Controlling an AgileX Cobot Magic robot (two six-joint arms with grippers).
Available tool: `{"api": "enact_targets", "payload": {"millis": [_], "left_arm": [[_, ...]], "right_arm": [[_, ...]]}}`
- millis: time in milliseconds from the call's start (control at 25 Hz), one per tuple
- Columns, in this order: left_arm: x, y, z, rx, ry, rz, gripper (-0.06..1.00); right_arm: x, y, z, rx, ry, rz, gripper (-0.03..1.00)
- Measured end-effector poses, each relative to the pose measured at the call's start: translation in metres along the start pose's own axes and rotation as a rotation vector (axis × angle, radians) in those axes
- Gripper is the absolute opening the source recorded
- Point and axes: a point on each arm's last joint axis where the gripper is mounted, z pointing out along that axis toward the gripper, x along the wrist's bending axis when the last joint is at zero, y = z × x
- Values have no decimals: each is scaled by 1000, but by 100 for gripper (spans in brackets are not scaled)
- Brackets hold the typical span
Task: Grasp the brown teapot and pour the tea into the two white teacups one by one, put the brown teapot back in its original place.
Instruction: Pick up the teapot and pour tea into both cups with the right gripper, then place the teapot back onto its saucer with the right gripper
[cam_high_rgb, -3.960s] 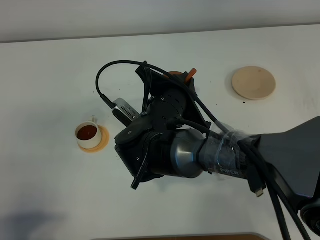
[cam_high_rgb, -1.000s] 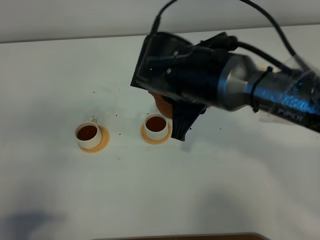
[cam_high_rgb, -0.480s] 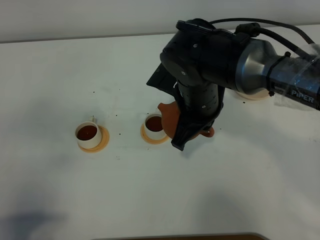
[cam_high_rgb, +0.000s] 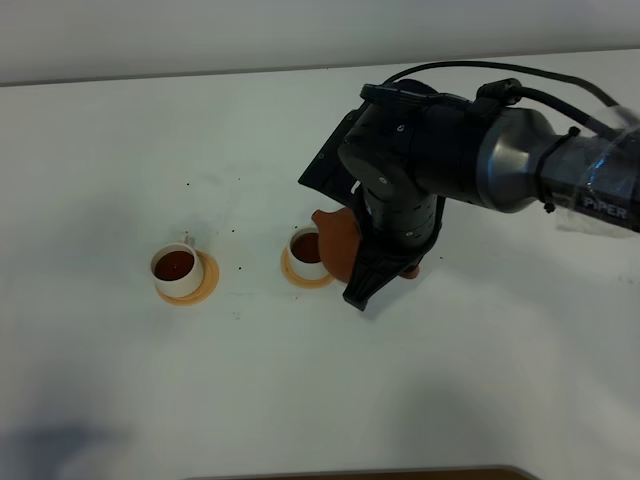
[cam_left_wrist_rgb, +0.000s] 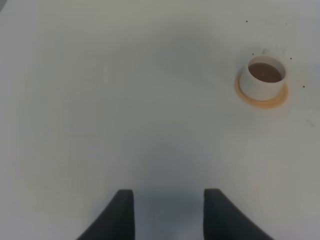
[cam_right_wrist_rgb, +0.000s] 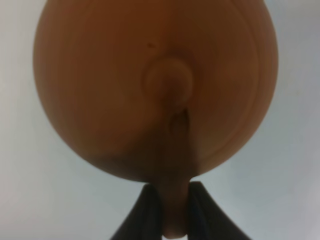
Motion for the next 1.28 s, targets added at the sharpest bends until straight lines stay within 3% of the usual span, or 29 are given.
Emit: {"api": "enact_targets", "payload": {"millis": [200, 360, 560, 800, 1040, 1280], "left_arm": [[0, 0, 0, 0, 0, 1, 37], [0, 0, 0, 0, 0, 1, 37], [0, 0, 0, 0, 0, 1, 37], [0, 0, 0, 0, 0, 1, 37], [0, 0, 0, 0, 0, 1, 37], [0, 0, 0, 0, 0, 1, 37]], "right_arm": [[-14, -8, -27, -24, -56, 22, 13], [-40, -17, -36, -33, -82, 88, 13], [-91, -38, -26, -1, -108, 221, 13], [-148, -62, -17, -55, -145, 374, 13], [-184, -74, 17, -120, -134, 495, 13], [-191, -80, 61, -79, -84, 546, 13]]}}
